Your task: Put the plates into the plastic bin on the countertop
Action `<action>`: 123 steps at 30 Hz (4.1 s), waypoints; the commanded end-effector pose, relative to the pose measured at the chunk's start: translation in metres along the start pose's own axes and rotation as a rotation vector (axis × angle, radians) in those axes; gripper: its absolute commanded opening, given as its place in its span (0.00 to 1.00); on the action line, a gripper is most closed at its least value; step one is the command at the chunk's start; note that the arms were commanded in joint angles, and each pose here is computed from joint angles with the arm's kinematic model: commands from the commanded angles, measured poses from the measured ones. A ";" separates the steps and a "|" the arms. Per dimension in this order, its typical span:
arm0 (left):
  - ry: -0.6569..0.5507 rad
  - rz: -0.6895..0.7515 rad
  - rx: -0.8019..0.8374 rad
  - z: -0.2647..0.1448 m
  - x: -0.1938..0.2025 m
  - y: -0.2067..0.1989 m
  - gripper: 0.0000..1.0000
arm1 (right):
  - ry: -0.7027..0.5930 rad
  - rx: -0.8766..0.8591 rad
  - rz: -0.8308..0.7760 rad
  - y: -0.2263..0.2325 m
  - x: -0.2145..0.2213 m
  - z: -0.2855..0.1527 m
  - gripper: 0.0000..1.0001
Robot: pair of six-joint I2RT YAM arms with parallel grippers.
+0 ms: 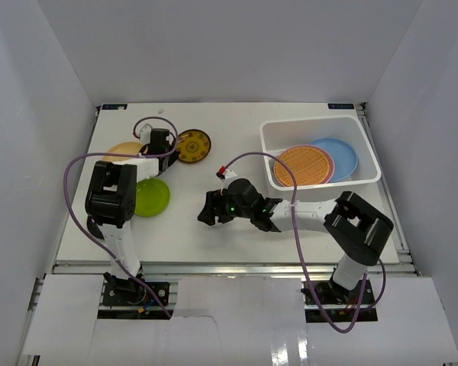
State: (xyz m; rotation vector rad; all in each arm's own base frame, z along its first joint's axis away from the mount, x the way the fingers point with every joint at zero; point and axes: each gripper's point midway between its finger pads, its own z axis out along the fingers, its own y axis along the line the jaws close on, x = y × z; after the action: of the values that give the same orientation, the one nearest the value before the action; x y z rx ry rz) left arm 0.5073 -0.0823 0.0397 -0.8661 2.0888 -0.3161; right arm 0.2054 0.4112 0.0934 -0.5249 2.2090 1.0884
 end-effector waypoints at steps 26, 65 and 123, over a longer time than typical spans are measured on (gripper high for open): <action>-0.041 0.036 0.328 -0.104 -0.058 -0.075 0.00 | -0.153 -0.079 0.308 0.012 -0.040 0.065 0.75; 0.053 0.015 -0.099 -0.031 -0.001 0.051 0.54 | -0.173 -0.071 0.153 -0.004 -0.044 0.017 0.75; -0.184 0.104 0.958 -0.347 -0.119 -0.202 0.00 | -0.734 0.392 -0.028 -0.057 -0.181 -0.186 0.08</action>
State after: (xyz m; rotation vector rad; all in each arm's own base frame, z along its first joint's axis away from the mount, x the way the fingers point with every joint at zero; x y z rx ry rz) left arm 0.3878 -0.1445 0.3888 -0.2995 1.5894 -0.9560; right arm 0.2799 0.3296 0.2754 -0.0487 1.7027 0.9880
